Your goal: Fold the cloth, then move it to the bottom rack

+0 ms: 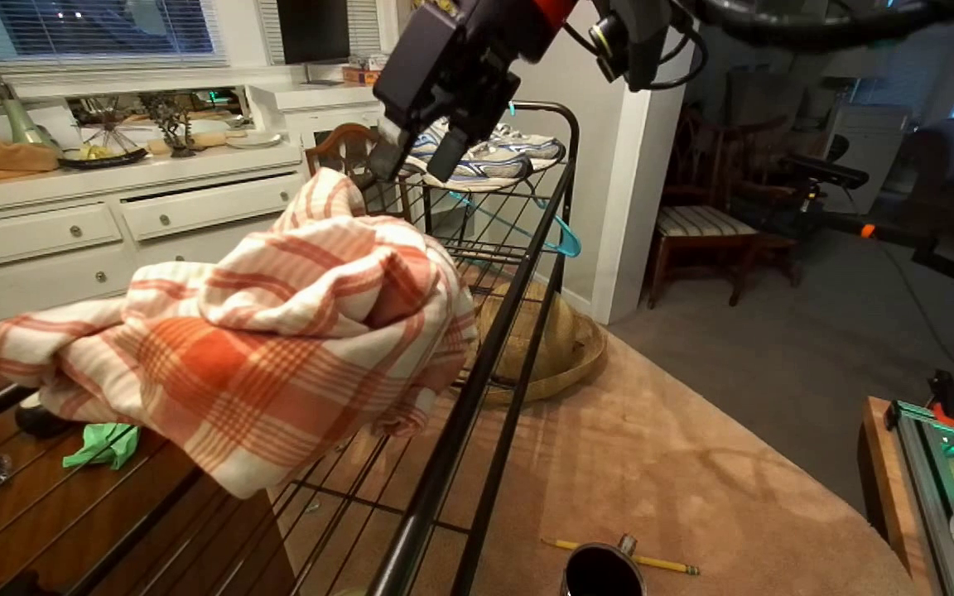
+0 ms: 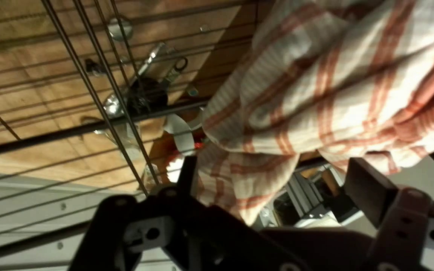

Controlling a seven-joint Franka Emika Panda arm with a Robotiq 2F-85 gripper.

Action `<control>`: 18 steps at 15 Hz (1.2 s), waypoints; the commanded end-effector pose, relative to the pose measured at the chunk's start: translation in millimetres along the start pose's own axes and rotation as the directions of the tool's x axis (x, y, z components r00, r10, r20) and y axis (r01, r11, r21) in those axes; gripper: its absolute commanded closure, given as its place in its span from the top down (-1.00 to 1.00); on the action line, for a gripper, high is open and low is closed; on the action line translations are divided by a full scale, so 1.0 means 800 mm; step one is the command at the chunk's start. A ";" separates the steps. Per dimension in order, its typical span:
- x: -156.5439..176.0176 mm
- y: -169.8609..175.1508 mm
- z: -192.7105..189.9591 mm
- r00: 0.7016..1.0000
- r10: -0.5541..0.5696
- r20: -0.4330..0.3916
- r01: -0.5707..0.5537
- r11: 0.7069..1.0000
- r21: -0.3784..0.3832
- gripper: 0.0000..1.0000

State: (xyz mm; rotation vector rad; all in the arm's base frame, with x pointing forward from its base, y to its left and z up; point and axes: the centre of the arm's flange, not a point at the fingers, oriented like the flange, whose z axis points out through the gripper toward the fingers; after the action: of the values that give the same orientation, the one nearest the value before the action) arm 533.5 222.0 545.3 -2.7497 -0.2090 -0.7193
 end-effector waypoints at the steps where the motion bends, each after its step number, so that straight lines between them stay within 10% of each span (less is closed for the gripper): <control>1: -0.009 -0.019 0.009 0.988 0.085 0.125 -0.078 0.995 -0.060 1.00; 18: -0.026 -0.039 0.088 0.914 0.339 0.220 -0.362 0.929 0.071 1.00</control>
State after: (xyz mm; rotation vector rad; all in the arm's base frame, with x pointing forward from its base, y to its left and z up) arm 539.2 261.1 504.5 -2.6741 0.1888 -0.3567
